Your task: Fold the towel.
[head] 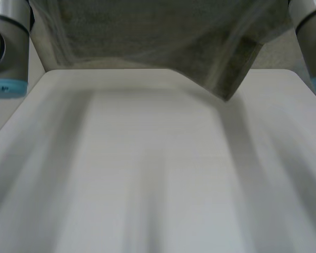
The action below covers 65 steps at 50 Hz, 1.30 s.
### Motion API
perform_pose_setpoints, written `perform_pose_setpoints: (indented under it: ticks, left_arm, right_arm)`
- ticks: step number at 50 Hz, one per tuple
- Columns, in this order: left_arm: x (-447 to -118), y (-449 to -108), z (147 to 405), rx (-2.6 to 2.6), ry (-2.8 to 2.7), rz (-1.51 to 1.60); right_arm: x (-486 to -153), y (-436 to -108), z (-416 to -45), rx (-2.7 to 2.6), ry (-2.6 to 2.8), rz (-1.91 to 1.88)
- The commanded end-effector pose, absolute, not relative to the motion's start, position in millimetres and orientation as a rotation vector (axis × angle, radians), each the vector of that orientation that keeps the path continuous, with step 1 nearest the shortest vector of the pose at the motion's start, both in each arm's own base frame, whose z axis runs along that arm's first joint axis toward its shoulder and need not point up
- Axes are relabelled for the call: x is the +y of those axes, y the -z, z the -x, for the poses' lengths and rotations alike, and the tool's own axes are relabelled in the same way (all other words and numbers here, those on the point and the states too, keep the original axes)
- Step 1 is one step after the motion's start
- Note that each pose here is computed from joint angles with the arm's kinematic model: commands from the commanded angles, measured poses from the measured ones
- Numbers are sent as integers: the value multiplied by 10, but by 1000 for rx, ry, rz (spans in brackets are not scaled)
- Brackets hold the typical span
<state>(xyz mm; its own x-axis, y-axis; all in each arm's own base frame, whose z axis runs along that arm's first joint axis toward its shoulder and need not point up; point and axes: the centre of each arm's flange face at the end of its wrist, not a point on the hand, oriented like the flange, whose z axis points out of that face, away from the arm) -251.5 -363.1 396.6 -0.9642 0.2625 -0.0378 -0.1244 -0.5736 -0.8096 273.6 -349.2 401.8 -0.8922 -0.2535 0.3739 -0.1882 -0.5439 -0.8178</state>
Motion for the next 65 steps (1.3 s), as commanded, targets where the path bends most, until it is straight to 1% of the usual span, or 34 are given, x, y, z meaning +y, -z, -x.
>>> perform_pose_setpoints:
  ticks: [1, 2, 3, 4, 5, 6, 7, 8, 9, 10, 11, 12, 14, 15, 16, 17, 18, 22, 25, 30, 36, 41, 54, 60, 65]
  left_arm:
    - [-3537, -3117, 2549, -1628, -2372, 373]
    - [-3478, -2870, 2550, -1703, -2296, 416]
    - [-3409, -2637, 2533, -1772, -2227, 451]
    - [-3408, -2634, 2533, -1773, -2226, 451]
    - [-3353, -2441, 2485, -1838, -2171, 476]
    - [-3353, -2439, 2485, -1839, -2171, 476]
    - [-3310, -2258, 2412, -1907, -2128, 495]
    - [-3264, -2098, 2338, -1974, -2095, 523]
    - [-3263, -2096, 2337, -1974, -2094, 523]
    - [-3207, -1955, 2279, -2032, -2065, 562]
    - [-3137, -1823, 2234, -2086, -2039, 611]
    - [-3136, -1822, 2234, -2087, -2039, 611]
    - [-3042, -1618, 2143, -2176, -2004, 697]
    - [-3041, -1617, 2142, -2176, -2003, 698]
    - [-3020, -1540, 2097, -2210, -1994, 730]
    - [-3020, -1539, 2097, -2210, -1994, 730]
    - [-3003, -1481, 2063, -2232, -1991, 749]
    - [-2967, -1325, 2059, -2247, -1983, 785]
    - [-2968, -1303, 2068, -2242, -1989, 788]
    - [-2964, -1298, 2093, -2229, -2004, 793]
    - [-2968, -1300, 2083, -2230, -2007, 788]
    - [-2946, -1268, 2084, -2240, -1991, 791]
    - [-2951, -1270, 2079, -2227, -2013, 786]
    - [-2957, -1275, 2080, -2224, -2017, 786]
    - [-2967, -1280, 2075, -2223, -2024, 782]
  right_arm:
    - [-3241, -3143, -2798, 1716, 2141, 991]
    - [-3240, -3141, -2798, 1717, 2140, 992]
    - [-3169, -2928, -2789, 1780, 2042, 1030]
    - [-3168, -2925, -2789, 1781, 2041, 1030]
    - [-3090, -2725, -2767, 1838, 1956, 1073]
    - [-3006, -2517, -2722, 1902, 1882, 1115]
    - [-3005, -2515, -2721, 1903, 1881, 1116]
    - [-2933, -2327, -2653, 1959, 1830, 1158]
    - [-2833, -2142, -2581, 2014, 1768, 1202]
    - [-2831, -2140, -2580, 2014, 1767, 1203]
    - [-2746, -1985, -2522, 2051, 1719, 1240]
    - [-2745, -1984, -2521, 2051, 1718, 1241]
    - [-2610, -1732, -2452, 2093, 1671, 1267]
    - [-2609, -1731, -2452, 2094, 1671, 1267]
    - [-2567, -1635, -2425, 2102, 1677, 1263]
    - [-2558, -1571, -2401, 2104, 1701, 1256]
    - [-2558, -1570, -2401, 2104, 1701, 1256]
    - [-2640, -1522, -2310, 2152, 1792, 1207]
    - [-2682, -1513, -2261, 2219, 1810, 1156]
    - [-2719, -1410, -2190, 2348, 1820, 1101]
    - [-2764, -1382, -2155, 2402, 1825, 1049]
    - [-2801, -1332, -2126, 2434, 1784, 923]
    - [-2857, -1341, -2082, 2459, 1747, 790]
    - [-2819, -1339, -2074, 2488, 1664, 779]
    - [-2731, -1288, -2109, 2525, 1492, 807]
